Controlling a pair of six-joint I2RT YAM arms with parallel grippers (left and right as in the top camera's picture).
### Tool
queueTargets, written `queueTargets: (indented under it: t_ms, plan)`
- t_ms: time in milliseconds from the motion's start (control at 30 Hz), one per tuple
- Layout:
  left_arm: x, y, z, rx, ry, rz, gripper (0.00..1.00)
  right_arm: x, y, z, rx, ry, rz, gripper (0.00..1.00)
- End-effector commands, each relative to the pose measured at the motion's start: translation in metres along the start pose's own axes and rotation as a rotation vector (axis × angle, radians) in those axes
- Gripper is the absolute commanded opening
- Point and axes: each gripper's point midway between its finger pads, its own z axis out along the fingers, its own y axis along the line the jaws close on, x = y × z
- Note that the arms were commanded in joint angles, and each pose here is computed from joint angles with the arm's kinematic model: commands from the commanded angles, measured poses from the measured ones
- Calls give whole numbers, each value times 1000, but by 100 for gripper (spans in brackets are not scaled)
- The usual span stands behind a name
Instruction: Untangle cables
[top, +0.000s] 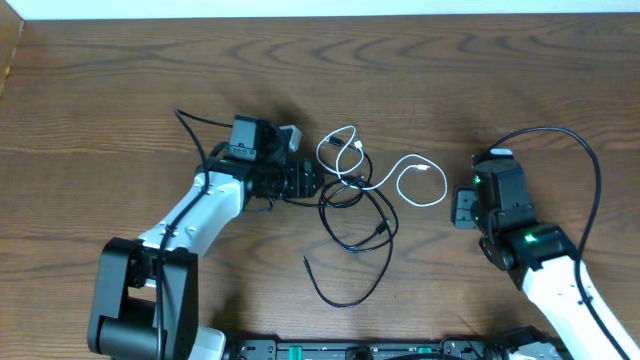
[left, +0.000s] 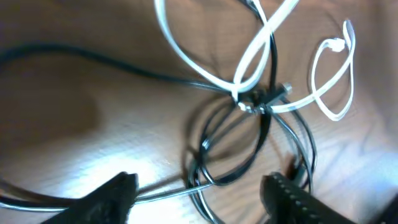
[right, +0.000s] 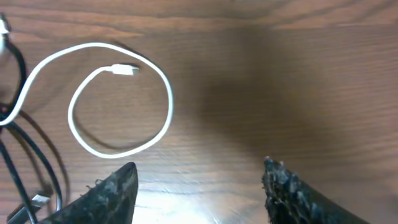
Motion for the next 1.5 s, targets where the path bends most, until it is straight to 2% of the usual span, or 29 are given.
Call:
queueTargets:
  t_ms: [0,67,167,233,300,333,467,633,733,933,1333,1467]
  plan:
    - [14,-20,6,48,48,54,57,-5,27,8,-137,19,-12,49]
    - [24,-19,13,24,74,48,52,-8,45,14,-225,15,-52,41]
    - [31,-5,21,-107,73,-34,49,-13,79,20,-407,-1,-120,33]
    - [33,1,24,-184,52,-73,48,-15,99,22,-517,-11,-162,33]
    - [32,-2,27,-199,40,-73,48,-14,110,26,-582,-6,-171,34]
    - [33,-9,30,-189,37,-51,45,-11,115,32,-606,4,-172,34]
    - [33,-8,33,-255,4,-106,40,3,120,50,-621,61,-169,33]
    - [27,-11,36,-293,-55,-136,39,17,122,64,-623,100,-212,31]
    - [25,-17,38,-283,-71,-121,35,16,124,64,-636,94,-210,29]
    - [26,-2,36,-393,-137,-186,31,13,136,55,-722,81,-213,28]
    - [21,2,37,-412,-171,-196,31,11,137,54,-727,74,-214,31]
    - [21,2,41,-404,-181,-258,31,11,137,54,-727,74,-215,32]
